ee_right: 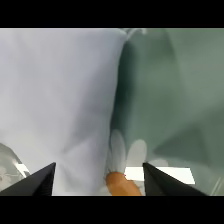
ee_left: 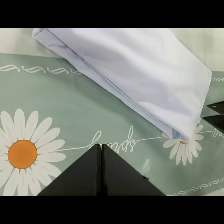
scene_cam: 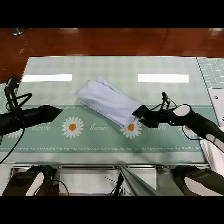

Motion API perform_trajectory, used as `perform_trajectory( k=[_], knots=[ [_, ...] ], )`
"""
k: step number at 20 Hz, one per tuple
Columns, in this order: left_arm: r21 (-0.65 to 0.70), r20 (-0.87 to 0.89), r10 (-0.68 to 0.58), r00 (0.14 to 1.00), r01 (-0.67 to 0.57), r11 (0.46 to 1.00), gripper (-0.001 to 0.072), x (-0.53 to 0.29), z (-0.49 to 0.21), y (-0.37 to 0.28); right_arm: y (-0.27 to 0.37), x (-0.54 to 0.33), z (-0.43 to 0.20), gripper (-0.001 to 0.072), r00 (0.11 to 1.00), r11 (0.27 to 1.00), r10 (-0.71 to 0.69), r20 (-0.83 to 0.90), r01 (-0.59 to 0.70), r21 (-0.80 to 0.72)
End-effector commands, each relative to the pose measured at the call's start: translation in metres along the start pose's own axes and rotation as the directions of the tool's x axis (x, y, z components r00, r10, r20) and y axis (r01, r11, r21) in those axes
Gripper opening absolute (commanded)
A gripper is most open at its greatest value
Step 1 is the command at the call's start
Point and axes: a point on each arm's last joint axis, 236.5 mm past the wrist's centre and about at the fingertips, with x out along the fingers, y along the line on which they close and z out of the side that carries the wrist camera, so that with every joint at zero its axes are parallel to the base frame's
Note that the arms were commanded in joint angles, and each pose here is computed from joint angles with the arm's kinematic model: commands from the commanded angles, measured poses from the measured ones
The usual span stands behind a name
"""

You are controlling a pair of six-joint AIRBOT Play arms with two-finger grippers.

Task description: Fold the shirts.

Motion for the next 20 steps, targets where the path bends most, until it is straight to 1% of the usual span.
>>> perform_trajectory(
  k=[1, 2, 3, 4, 5, 7, 9, 10, 11, 13, 14, 15, 18, 20],
  knots=[
    [-0.001, 0.008, 0.002, 1.000, -0.002, 1.000, 0.0023, 0.000, 0.002, 0.000, 0.017, 0.034, -0.006, 0.0619, 0.987, 0.997, 0.076, -0.139, -0.075, 0.010],
    [-0.001, 0.008, 0.002, 1.000, -0.002, 1.000, 0.0023, 0.000, 0.002, 0.000, 0.026, 0.040, -0.003, 0.0607, 0.982, 0.995, 0.101, -0.159, -0.101, 0.009],
    [-0.001, 0.008, 0.002, 1.000, -0.002, 1.000, 0.0022, 0.000, 0.002, 0.000, 0.034, 0.044, 0.000, 0.0522, 0.977, 0.992, 0.123, -0.176, -0.124, 0.007],
    [-0.001, 0.008, 0.002, 1.000, -0.002, 1.000, 0.0022, 0.000, 0.002, 0.000, 0.046, 0.046, 0.002, 0.0272, 0.969, 0.987, 0.152, -0.195, -0.160, -0.026],
    [-0.001, 0.008, 0.002, 1.000, -0.002, 1.000, 0.0023, 0.000, 0.002, 0.000, 0.062, 0.044, 0.004, 0.0028, 0.958, 0.972, 0.187, -0.218, -0.213, -0.103],
    [-0.001, 0.008, 0.002, 1.000, -0.002, 1.000, 0.0023, 0.000, 0.002, 0.000, 0.095, 0.028, 0.008, 0.0025, 0.943, 0.934, 0.210, -0.256, -0.272, -0.234],
    [-0.001, 0.008, 0.002, 1.000, -0.002, 1.000, 0.0023, 0.000, 0.002, 0.001, 0.130, 0.002, 0.018, 0.0025, 0.947, 0.886, 0.173, -0.270, -0.269, -0.378],
    [-0.001, 0.008, 0.002, 1.000, -0.002, 1.000, 0.0023, 0.000, 0.002, 0.001, 0.147, -0.017, 0.029, 0.0024, 0.961, 0.859, 0.140, -0.238, -0.237, -0.455],
    [-0.001, 0.008, 0.002, 1.000, -0.002, 1.000, 0.0022, 0.000, 0.002, 0.001, 0.162, -0.038, 0.046, 0.0024, 0.980, 0.833, 0.099, -0.174, -0.178, -0.525],
    [-0.001, 0.007, 0.002, 1.000, -0.002, 1.000, 0.0022, 0.000, 0.002, 0.001, 0.182, -0.086, 0.084, 0.0024, 0.999, 0.806, 0.036, -0.035, -0.049, -0.590],
    [-0.001, 0.008, 0.001, 1.000, -0.001, 1.000, 0.0023, 0.000, 0.002, 0.000, 0.187, -0.111, 0.097, 0.0024, 1.000, 0.808, 0.009, 0.008, -0.002, -0.589],
    [-0.001, 0.005, 0.001, 1.000, -0.001, 1.000, 0.0023, 0.000, 0.001, 0.000, 0.186, -0.136, 0.109, 0.0024, 0.999, 0.824, -0.021, 0.044, 0.043, -0.565],
    [-0.002, -0.006, 0.000, 1.000, 0.000, 1.000, 0.0022, 0.000, -0.002, 0.001, 0.169, -0.209, 0.133, 0.0024, 0.979, 0.844, -0.118, 0.167, 0.187, -0.503],
    [-0.005, -0.015, -0.001, 1.000, 0.001, 1.000, 0.0023, 0.003, -0.005, 0.001, 0.153, -0.262, 0.144, 0.0024, 0.961, 0.876, -0.138, 0.241, 0.232, -0.424]
  ],
)
